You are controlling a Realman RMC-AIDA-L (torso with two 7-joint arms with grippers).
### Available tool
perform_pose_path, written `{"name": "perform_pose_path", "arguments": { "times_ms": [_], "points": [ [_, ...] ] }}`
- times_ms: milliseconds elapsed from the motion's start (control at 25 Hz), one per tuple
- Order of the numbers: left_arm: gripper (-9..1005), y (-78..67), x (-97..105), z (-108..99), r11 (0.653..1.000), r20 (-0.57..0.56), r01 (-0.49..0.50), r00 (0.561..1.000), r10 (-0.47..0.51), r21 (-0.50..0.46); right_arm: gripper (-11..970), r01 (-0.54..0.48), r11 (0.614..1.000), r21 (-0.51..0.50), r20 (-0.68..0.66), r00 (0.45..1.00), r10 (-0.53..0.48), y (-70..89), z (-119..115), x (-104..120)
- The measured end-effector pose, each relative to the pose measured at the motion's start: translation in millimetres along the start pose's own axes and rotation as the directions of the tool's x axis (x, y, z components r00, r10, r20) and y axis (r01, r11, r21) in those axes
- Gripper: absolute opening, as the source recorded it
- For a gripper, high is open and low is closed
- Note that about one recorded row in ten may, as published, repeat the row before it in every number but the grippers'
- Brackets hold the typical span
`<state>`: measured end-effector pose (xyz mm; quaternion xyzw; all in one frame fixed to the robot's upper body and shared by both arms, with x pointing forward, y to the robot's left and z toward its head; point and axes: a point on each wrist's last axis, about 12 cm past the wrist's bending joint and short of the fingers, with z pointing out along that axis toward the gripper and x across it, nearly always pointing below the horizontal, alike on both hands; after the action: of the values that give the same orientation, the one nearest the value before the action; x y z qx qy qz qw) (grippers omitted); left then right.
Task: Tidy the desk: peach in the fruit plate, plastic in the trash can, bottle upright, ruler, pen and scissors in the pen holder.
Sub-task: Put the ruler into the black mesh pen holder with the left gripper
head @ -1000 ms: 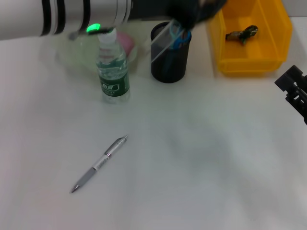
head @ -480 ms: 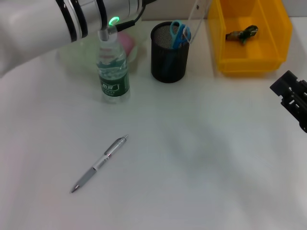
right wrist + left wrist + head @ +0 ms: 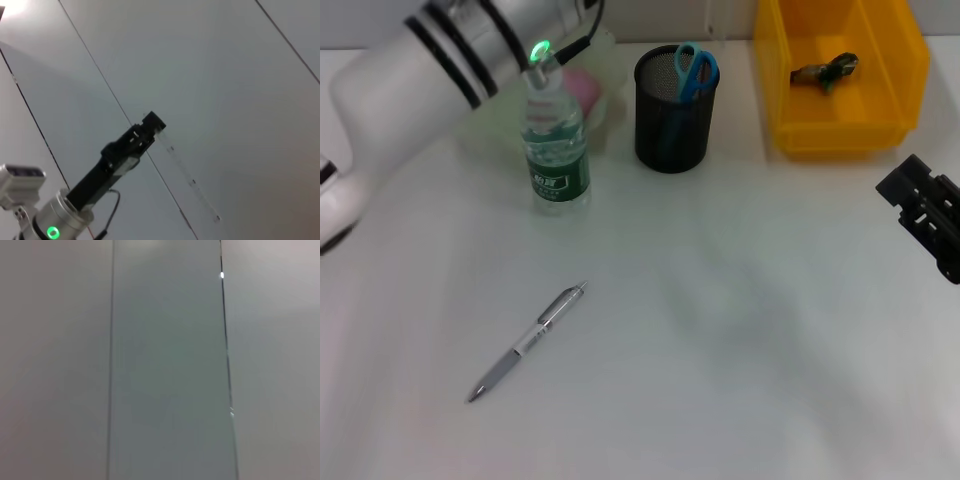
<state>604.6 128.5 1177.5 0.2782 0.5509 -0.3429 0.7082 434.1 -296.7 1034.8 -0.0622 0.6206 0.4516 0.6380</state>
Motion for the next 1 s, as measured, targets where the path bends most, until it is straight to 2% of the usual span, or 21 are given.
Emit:
{"name": "perform_pose_path", "arguments": {
  "times_ms": [80,360,800,1000],
  "points": [
    [421,4.9,12.1,-3.7,0.999,0.004,-0.030,1.000,0.030,-0.038,562,-0.011,1.000,0.001,0.001,1.000,0.011,0.9,-0.5,1.4],
    [426,10.1,27.5,-1.1,0.997,-0.049,-0.053,0.998,0.050,-0.056,560,-0.031,1.000,0.005,0.001,1.000,0.031,2.2,-0.1,4.5],
    [435,9.3,32.9,2.1,0.996,-0.072,-0.076,0.995,0.072,-0.047,562,-0.026,1.000,-0.004,-0.001,1.000,0.026,0.6,4.5,2.8],
    [439,11.5,37.8,2.0,0.994,-0.077,-0.077,0.994,0.071,-0.079,561,-0.030,1.000,-0.008,-0.010,1.000,0.030,1.3,4.5,4.1]
  ]
}}
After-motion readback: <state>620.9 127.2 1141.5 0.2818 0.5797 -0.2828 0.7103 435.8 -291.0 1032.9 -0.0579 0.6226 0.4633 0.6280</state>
